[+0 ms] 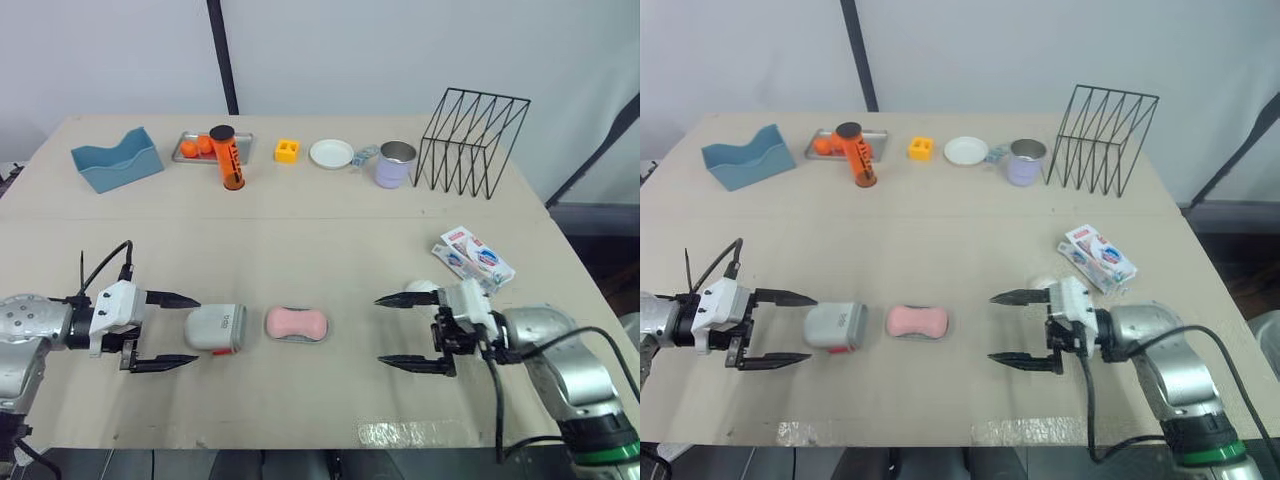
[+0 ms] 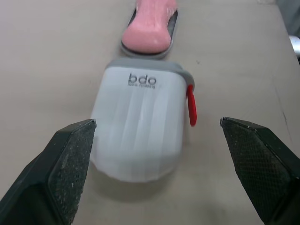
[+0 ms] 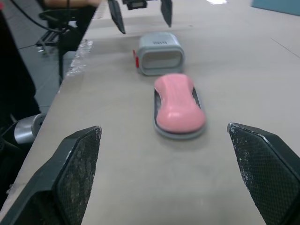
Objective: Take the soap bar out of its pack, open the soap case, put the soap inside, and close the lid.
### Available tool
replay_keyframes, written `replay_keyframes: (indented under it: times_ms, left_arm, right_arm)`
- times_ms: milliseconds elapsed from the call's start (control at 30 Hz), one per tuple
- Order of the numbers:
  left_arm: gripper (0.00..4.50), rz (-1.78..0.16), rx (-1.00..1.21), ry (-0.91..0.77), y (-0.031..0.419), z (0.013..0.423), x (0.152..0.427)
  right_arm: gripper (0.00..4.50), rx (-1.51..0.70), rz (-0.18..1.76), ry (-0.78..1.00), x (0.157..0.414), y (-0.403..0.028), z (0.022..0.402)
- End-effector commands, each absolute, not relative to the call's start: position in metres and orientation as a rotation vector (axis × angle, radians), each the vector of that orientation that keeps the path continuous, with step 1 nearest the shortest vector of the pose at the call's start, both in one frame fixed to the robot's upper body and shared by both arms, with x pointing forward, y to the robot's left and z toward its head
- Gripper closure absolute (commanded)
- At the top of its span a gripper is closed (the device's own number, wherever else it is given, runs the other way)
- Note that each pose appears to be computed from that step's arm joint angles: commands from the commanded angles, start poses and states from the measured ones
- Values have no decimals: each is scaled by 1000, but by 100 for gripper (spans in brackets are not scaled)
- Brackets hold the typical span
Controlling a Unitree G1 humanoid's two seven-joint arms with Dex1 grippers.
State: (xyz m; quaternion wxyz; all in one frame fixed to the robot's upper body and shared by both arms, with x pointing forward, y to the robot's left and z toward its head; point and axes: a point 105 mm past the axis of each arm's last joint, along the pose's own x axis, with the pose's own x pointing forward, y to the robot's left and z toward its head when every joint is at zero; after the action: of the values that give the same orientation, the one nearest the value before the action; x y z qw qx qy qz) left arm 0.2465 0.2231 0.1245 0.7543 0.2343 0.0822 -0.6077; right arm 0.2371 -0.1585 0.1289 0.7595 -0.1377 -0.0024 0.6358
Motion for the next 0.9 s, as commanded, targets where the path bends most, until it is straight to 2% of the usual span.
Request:
replay_keyframes:
  times_ms: [33, 233, 900]
  left_arm:
    - [0, -1332, 523, 160, 223, 129, 245]
    - [0, -1348, 540, 170, 224, 125, 246]
    - [0, -1367, 600, 195, 230, 114, 255]
  right_arm:
    - [5, -329, 1367, -81, 225, -172, 139]
    - [5, -325, 1359, -49, 216, -190, 129]
    - [5, -304, 1421, -27, 212, -182, 134]
